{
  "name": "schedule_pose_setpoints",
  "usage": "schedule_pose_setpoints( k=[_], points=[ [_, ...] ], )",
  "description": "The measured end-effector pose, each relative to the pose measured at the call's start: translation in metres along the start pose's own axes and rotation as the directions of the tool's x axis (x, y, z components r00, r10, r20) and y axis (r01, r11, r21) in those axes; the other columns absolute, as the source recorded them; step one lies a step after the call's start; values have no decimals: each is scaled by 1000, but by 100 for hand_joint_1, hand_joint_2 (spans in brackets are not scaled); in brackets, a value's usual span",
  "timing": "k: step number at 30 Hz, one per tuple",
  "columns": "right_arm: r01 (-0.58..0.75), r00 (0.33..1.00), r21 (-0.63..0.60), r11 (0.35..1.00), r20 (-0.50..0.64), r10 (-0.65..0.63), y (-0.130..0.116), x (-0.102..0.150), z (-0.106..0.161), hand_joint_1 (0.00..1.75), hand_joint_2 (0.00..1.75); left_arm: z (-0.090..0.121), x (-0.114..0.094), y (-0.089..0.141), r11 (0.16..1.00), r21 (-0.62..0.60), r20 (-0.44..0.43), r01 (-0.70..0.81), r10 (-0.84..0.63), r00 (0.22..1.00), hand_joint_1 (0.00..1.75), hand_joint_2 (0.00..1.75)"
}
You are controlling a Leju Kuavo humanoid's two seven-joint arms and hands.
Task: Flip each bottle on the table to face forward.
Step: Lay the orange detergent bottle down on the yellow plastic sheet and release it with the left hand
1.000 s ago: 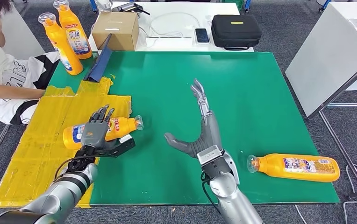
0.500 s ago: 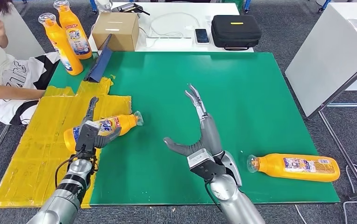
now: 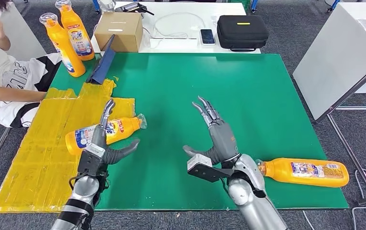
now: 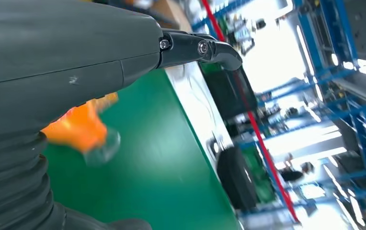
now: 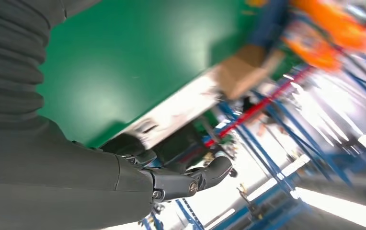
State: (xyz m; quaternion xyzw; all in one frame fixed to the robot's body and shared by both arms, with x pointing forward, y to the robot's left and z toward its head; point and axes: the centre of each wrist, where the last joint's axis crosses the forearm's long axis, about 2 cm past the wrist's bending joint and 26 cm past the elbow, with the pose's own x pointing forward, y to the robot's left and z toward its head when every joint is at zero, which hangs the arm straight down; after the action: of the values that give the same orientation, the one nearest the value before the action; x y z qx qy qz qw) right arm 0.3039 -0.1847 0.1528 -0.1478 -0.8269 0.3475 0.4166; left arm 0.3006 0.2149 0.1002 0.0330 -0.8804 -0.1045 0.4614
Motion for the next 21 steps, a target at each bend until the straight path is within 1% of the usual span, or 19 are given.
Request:
schedule_pose_setpoints(
  k=[4, 9, 12, 21],
  points=[
    [-133, 987, 127, 983, -73, 143, -11, -30, 20, 0, 175, 10, 7, -10, 995, -27, -14, -96, 96, 995, 0, 175],
    [-196, 962, 247, 949, -137, 234, -32, -63, 52, 0, 175, 16, 13, -20, 987, -44, -26, -155, 154, 988, 0, 175],
    [-214, 951, 279, 936, -159, 265, -41, -74, 64, 0, 175, 16, 15, -23, 985, -44, -23, -165, 164, 986, 0, 175],
    [-224, 930, 369, 902, -197, 311, -66, -95, 88, 0, 175, 14, 18, -28, 982, -56, -27, -179, 178, 984, 0, 175]
  ],
)
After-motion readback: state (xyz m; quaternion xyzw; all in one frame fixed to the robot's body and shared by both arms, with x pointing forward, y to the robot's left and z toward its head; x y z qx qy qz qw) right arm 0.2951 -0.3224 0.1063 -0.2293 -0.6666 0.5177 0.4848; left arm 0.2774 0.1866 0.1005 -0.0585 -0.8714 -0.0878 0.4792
